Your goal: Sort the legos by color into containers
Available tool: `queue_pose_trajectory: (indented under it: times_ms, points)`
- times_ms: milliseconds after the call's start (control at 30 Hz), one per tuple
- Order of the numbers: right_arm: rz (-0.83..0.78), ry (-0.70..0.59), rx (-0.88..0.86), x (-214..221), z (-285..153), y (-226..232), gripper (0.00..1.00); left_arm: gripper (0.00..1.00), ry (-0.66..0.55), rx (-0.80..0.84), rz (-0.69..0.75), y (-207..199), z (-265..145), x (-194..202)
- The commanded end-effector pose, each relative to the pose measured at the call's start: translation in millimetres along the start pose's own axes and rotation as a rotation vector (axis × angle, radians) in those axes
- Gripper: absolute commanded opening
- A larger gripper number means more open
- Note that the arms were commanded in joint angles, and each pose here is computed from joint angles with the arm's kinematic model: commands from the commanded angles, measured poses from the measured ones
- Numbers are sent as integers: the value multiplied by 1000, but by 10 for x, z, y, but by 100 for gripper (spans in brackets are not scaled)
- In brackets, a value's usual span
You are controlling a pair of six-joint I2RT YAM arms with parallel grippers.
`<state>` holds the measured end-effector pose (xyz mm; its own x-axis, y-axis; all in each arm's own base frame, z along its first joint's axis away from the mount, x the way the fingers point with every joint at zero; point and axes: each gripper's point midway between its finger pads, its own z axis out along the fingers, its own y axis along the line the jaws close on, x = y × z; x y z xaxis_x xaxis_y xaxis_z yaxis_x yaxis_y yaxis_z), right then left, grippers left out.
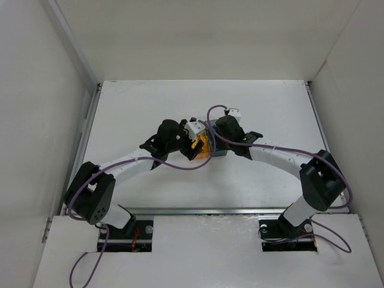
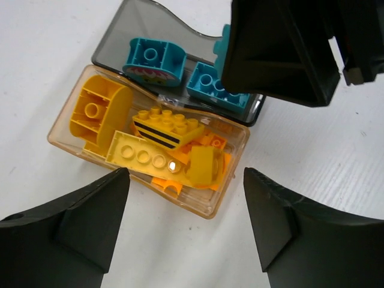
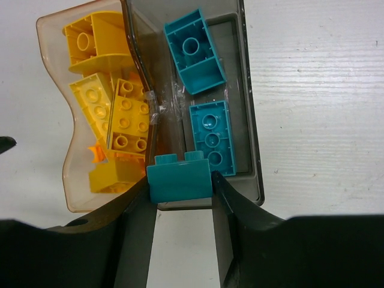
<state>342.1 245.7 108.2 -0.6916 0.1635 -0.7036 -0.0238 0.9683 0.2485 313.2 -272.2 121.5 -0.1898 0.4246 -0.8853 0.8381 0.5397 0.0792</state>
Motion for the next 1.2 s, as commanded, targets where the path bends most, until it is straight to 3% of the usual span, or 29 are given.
queue_pose_trajectory:
  times_ms: [0, 233, 400, 733, 900, 1033, 1167]
  points:
    - [6, -27, -32, -124, -14, 95, 0, 74, -56, -34, 50, 73, -14, -148]
    - [100, 21, -7, 87, 96, 49, 0, 74, 7, -119, 12, 159, -134, -54]
    - [288, 46, 7, 231, 157, 57, 0, 74, 10, -146, -8, 176, -247, -92]
    - [444, 25, -26, 281, 74, 468, 0, 74, 3, -148, -26, 157, -312, -131]
    - [446, -46, 74, 126, -4, 274, 0, 74, -15, -152, -22, 169, -333, -205]
    - [356, -75, 87, 36, -24, 240, 0, 74, -23, -154, -20, 170, -353, -234]
    - [250, -5, 111, 230, 123, 221, 0, 74, -23, -154, -20, 161, -369, -219]
